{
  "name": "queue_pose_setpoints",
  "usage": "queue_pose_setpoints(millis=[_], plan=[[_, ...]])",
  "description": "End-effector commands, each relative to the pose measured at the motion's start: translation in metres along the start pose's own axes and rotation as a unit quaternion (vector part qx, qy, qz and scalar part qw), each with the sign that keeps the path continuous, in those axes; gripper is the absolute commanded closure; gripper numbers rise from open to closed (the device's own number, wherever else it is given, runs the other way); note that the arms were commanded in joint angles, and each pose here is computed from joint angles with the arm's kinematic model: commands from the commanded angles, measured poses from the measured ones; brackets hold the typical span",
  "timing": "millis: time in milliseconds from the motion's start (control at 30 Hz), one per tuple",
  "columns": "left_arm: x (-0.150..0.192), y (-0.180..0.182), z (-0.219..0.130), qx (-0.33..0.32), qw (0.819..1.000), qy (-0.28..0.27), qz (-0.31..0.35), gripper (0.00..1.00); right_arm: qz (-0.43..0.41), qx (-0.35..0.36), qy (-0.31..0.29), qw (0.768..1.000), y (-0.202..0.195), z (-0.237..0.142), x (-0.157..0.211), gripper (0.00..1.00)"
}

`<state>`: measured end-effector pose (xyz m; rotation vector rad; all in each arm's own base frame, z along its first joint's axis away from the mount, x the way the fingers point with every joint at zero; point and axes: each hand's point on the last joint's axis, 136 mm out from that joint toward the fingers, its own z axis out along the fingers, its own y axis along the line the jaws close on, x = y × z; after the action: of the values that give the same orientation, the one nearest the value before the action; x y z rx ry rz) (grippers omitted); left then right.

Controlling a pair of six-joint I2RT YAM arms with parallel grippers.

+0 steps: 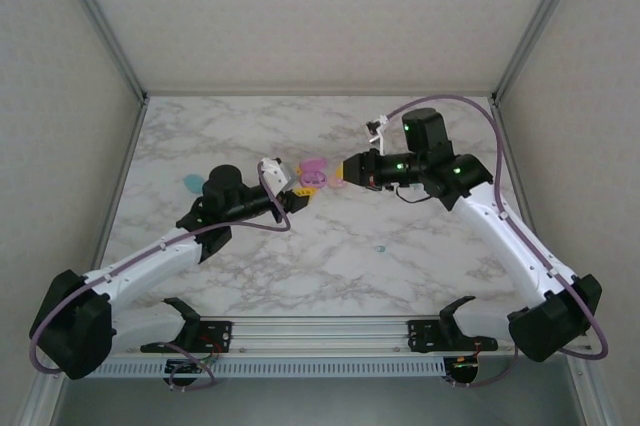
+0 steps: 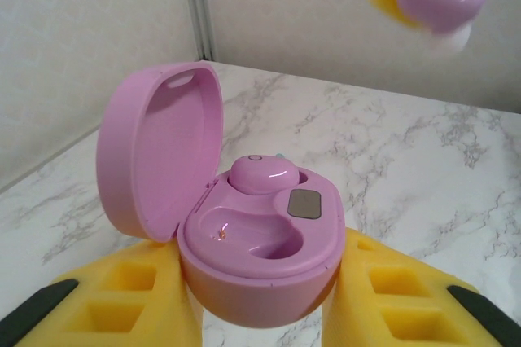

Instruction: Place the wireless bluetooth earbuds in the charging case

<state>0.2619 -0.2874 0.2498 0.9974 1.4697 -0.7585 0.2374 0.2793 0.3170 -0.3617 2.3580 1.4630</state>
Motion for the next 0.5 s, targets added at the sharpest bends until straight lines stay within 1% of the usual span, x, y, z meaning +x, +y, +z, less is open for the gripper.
queue_pose_setpoints(millis=[0,133,367,467], plan=[[-0.031,-0.005,0.003,0.017,0.998,-0.044,0.033,0.69,-0.024,-0.065,0.011,0.998,0.037,0.004,-0.008,0.81],[-0.034,-0.006,0.005,0.022,0.998,-0.044,0.034,0.69,-0.018,-0.066,0.012,0.998,0.035,0.016,-0.013,0.81],[-0.038,-0.008,0.007,0.024,0.998,-0.046,0.035,0.69,-0.003,-0.043,0.013,0.999,0.023,0.034,-0.016,0.81],[-0.039,-0.010,0.007,0.025,0.998,-0.046,0.035,0.69,0.002,-0.049,0.009,0.999,0.023,0.038,-0.018,0.81]])
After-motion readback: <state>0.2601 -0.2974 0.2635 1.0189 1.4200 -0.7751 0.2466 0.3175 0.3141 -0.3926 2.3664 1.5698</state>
